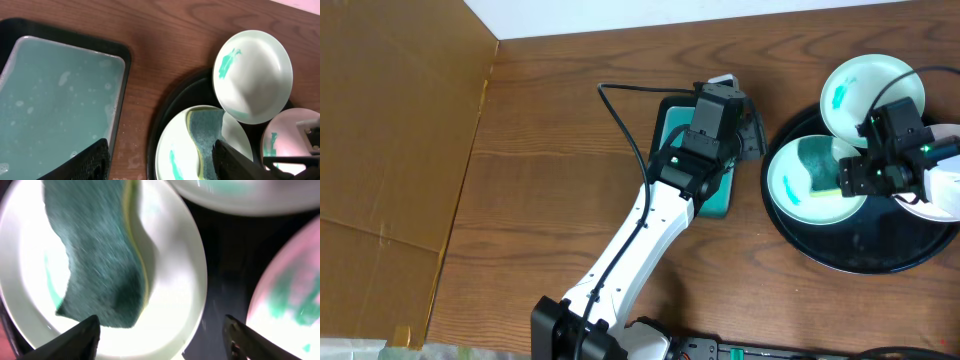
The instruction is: Clean dirty plates on tray and stack at the side
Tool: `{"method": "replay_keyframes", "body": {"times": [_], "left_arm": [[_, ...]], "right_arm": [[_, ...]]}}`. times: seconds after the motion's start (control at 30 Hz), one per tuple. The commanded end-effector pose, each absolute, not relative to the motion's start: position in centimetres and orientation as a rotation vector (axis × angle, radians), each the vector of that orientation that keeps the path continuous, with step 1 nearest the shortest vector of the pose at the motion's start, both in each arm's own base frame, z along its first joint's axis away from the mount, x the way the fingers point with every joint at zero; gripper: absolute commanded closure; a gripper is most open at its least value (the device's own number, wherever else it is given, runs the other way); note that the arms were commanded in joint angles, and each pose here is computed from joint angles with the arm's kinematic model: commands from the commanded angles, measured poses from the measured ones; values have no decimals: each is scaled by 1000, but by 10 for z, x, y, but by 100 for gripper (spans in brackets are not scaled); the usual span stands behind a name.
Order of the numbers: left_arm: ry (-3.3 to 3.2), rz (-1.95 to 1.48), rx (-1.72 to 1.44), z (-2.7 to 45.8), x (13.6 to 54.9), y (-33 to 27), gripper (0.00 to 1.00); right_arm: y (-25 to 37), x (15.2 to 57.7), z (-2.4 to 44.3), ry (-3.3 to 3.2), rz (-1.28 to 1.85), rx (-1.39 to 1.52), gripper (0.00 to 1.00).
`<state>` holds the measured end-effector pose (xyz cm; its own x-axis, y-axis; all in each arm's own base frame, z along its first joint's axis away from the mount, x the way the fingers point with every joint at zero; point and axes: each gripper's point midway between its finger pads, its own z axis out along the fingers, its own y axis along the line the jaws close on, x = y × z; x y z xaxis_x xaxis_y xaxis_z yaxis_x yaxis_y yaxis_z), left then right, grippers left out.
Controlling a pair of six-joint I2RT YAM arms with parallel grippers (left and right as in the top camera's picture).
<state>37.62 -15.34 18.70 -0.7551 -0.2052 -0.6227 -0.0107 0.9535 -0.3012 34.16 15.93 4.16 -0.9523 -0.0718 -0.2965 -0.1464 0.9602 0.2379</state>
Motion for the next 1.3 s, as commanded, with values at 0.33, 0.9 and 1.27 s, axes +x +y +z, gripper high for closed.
{"method": "replay_keyframes", "body": {"times": [0.33, 0.9, 1.27], "left_arm": [[2406, -356, -147, 187, 377, -152, 34], [2410, -356, -143, 186, 376, -153, 34], [2465, -459, -97, 178, 368, -168, 37]], "right_arm": [[146, 364, 34, 2767, 242, -265, 34], [141, 368, 27, 2756, 228, -253, 46], [141, 369, 2, 2799, 232, -249, 54]]}}
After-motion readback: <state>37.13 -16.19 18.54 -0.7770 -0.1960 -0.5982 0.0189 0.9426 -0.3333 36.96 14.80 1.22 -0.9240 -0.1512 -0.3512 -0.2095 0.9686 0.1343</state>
